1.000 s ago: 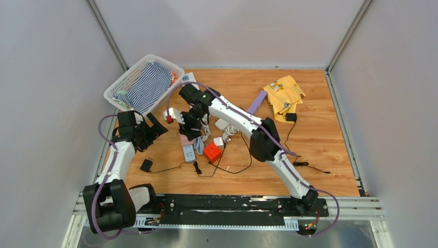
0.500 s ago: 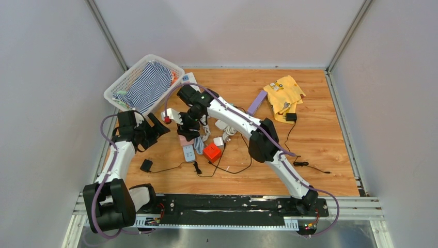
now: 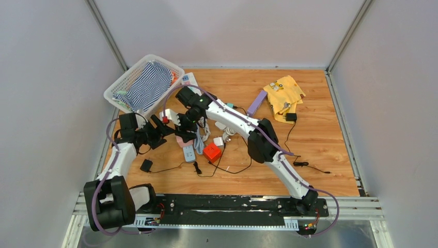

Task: Insert the plug
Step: Insert the plug into the socket.

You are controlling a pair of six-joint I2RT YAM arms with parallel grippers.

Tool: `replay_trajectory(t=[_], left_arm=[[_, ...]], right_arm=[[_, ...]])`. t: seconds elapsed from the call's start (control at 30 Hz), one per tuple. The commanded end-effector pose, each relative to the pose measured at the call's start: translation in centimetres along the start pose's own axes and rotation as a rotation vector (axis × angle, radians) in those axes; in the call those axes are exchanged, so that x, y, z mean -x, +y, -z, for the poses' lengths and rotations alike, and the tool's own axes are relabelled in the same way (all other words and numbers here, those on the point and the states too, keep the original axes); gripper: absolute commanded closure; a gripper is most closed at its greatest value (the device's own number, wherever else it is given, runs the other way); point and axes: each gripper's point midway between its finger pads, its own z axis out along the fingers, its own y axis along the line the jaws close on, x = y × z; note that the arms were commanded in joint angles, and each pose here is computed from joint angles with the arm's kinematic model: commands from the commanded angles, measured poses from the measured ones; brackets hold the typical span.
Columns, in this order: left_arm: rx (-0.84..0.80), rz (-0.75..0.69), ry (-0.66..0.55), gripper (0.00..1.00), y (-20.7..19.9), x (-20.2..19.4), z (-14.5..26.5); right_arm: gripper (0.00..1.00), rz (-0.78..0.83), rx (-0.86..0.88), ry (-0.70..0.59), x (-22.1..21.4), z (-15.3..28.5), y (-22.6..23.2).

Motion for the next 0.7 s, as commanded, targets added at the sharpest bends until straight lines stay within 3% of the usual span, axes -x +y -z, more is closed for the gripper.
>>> replay_trajectory(t=[0.0, 0.3, 0.67], left_arm=[[-0.054, 0.032, 0.040, 0.25, -0.5, -0.5, -0.4], [-0.056, 0.050, 0.090, 0.34, 0.2, -1.4, -1.2], [-0.016, 0.059, 0.114, 0.41, 1.6, -2.1, -1.9]], right_arm=[[0.84, -0.098, 0.062, 0.115, -5.5, -3.7, 1.8], [0.86, -0.246, 0.109, 0.146, -10.4, -4.3, 3.9], [0.89, -0.315, 0.088, 0.196, -13.7, -4.6, 5.0]])
